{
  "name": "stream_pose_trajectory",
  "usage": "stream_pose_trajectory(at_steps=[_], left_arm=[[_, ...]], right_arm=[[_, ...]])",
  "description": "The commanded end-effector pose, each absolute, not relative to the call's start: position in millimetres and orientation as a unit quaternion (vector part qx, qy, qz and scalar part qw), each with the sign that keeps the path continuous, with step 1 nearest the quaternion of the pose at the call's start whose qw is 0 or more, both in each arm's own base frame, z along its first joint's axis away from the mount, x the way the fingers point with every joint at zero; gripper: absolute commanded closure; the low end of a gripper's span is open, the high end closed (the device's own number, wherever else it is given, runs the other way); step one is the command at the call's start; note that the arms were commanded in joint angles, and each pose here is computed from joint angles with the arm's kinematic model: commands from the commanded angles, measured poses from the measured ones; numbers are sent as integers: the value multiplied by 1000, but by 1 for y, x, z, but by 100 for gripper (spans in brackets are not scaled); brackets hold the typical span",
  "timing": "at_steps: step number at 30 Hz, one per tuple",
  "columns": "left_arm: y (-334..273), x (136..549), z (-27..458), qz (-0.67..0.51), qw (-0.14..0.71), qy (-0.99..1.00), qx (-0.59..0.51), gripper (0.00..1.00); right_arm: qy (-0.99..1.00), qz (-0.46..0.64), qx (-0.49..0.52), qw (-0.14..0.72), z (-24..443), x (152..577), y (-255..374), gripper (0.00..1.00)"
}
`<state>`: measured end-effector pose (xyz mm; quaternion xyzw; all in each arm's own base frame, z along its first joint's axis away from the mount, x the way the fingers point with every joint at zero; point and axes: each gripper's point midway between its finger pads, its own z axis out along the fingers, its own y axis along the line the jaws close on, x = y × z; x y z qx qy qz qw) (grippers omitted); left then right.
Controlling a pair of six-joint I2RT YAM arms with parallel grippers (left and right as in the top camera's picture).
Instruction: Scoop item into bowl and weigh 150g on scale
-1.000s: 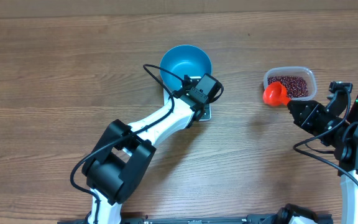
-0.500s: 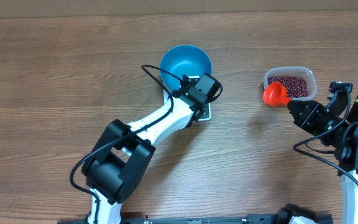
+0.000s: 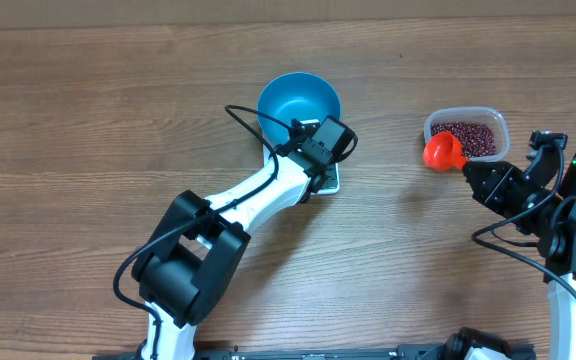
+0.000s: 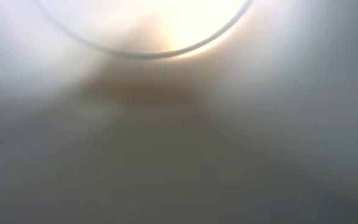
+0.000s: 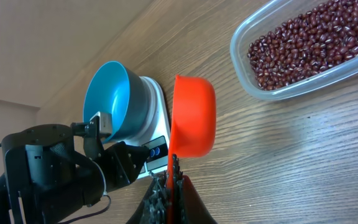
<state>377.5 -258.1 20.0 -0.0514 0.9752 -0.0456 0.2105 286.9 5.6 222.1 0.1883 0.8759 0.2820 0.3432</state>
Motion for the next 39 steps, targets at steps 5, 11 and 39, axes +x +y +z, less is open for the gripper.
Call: stream_pose_trajectory(at_steps=[5, 11, 39], left_arm=[[-264, 371, 9, -51, 185, 981, -12, 96], [-277, 368, 75, -78, 237, 967, 45, 96], [-173, 325, 290, -225, 366, 889, 157, 96]], right_arm=[[872, 270, 183, 364, 234, 290, 1, 96], [871, 272, 185, 364, 235, 290, 1, 96], [875, 193, 170, 410, 311, 300, -24, 96]])
